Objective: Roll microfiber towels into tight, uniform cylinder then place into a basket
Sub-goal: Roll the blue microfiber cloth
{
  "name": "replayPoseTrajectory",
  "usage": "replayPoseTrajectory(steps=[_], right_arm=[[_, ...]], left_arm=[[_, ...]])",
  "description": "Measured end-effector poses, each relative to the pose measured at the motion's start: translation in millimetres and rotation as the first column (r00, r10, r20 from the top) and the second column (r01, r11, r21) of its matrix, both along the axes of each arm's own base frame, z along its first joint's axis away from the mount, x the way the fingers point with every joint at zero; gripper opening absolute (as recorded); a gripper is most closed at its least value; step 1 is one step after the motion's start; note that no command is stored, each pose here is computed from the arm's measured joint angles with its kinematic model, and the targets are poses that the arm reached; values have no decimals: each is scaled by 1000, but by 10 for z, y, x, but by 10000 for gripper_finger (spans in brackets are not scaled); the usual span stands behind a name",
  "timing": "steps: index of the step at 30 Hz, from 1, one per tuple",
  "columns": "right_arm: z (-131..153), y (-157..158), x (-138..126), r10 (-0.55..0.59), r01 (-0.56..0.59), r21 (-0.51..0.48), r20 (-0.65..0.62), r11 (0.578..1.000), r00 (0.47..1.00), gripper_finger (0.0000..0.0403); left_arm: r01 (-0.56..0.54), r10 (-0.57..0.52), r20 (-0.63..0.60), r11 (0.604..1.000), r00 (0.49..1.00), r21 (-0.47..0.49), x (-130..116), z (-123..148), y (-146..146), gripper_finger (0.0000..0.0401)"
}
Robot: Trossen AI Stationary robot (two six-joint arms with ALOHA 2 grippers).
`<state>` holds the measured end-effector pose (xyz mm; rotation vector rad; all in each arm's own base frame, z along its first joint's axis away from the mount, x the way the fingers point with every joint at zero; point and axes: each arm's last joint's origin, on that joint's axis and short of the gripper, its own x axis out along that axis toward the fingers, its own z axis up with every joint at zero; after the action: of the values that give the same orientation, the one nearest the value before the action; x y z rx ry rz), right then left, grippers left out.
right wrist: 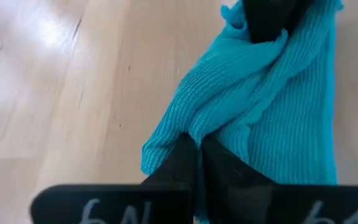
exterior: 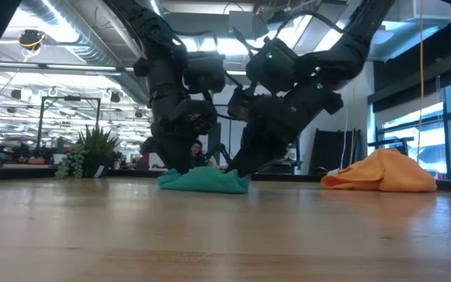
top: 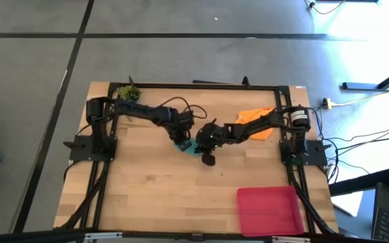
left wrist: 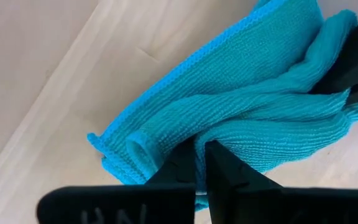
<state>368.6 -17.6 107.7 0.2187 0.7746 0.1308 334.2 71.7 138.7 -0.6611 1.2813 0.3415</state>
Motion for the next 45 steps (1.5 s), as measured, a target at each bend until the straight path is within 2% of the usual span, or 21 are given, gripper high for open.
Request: replayPoseTrajectory(steps=[6, 16, 20, 25, 33, 45], right_arm=[[28, -101, 10, -9, 11, 93, -23, 996, 1000, 9], [269, -306, -66, -96, 96, 106, -13, 990, 995, 9], [263, -424, -104, -159, 165, 142, -51, 976, 986, 9], [245, -520, -138, -180, 191, 158, -80, 969, 980, 9], [256, -615, -173, -143, 171, 332, -105, 928, 984, 9], [255, -818, -232, -274, 333, 457, -192, 825, 942, 9]], left_arm=[[38, -38, -6, 999, 999, 38, 17, -2, -81, 2], [68, -67, -9, 996, 998, 57, 31, -7, -170, 2], [69, -68, -7, 996, 998, 53, 32, -7, -171, 1], [70, -70, 0, 996, 998, 54, 39, -5, -175, 1], [78, -80, 20, 996, 997, 52, 59, -1, -185, 1], [189, -193, 38, 977, 980, 96, 99, 3, -354, 1]])
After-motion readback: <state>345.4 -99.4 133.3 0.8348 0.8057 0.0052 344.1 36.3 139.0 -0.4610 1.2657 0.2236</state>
